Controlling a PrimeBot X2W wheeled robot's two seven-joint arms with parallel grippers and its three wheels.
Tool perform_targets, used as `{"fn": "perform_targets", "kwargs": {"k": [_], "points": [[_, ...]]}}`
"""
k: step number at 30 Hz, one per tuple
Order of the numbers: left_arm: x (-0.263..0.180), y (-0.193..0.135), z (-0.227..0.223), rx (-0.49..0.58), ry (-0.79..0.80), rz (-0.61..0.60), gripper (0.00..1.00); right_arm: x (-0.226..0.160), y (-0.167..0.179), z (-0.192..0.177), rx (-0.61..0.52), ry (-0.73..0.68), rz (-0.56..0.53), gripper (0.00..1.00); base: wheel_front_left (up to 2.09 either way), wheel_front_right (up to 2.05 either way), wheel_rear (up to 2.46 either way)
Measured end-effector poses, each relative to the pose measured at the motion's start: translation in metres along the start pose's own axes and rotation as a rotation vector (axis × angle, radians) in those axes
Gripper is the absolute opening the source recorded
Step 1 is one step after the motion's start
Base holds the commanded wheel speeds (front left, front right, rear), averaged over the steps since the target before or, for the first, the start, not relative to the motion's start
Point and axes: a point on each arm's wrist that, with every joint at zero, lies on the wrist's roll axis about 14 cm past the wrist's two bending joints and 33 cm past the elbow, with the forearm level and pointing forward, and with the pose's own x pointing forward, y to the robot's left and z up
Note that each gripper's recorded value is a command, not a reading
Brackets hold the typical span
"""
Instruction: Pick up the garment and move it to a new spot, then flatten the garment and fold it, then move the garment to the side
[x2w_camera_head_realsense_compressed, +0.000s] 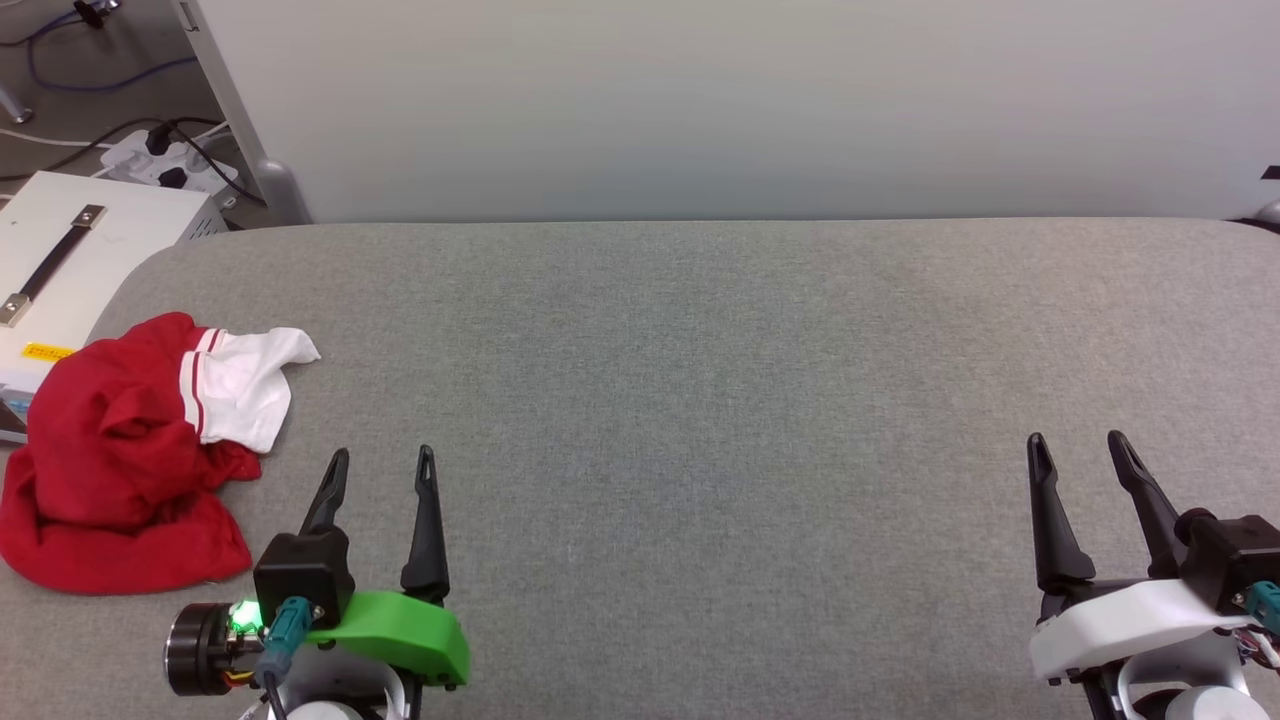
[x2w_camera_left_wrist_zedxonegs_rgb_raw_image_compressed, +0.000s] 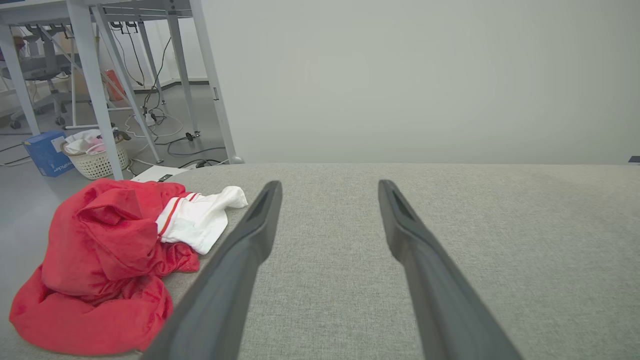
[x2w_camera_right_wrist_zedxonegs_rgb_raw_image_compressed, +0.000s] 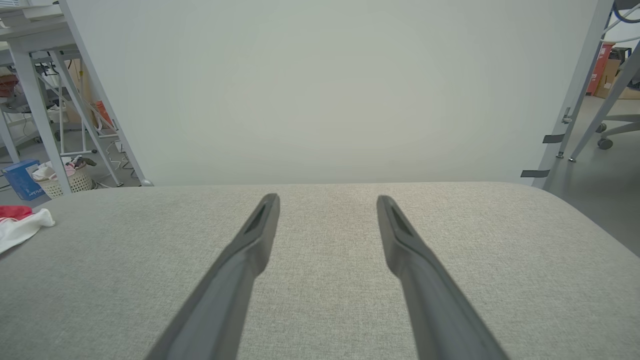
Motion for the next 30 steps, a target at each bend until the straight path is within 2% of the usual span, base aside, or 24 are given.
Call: {"fn": "perform_targets", "kwargs": {"k": [30], "points": [[-0.0037, -0.0077, 0.0053, -0.041, -0.052, -0.019, 1.0, -0.0063, -0.0018, 0.0095, 0.036, -0.066, -0.009, 1.0, 0.0, 0.0, 0.0]]}}
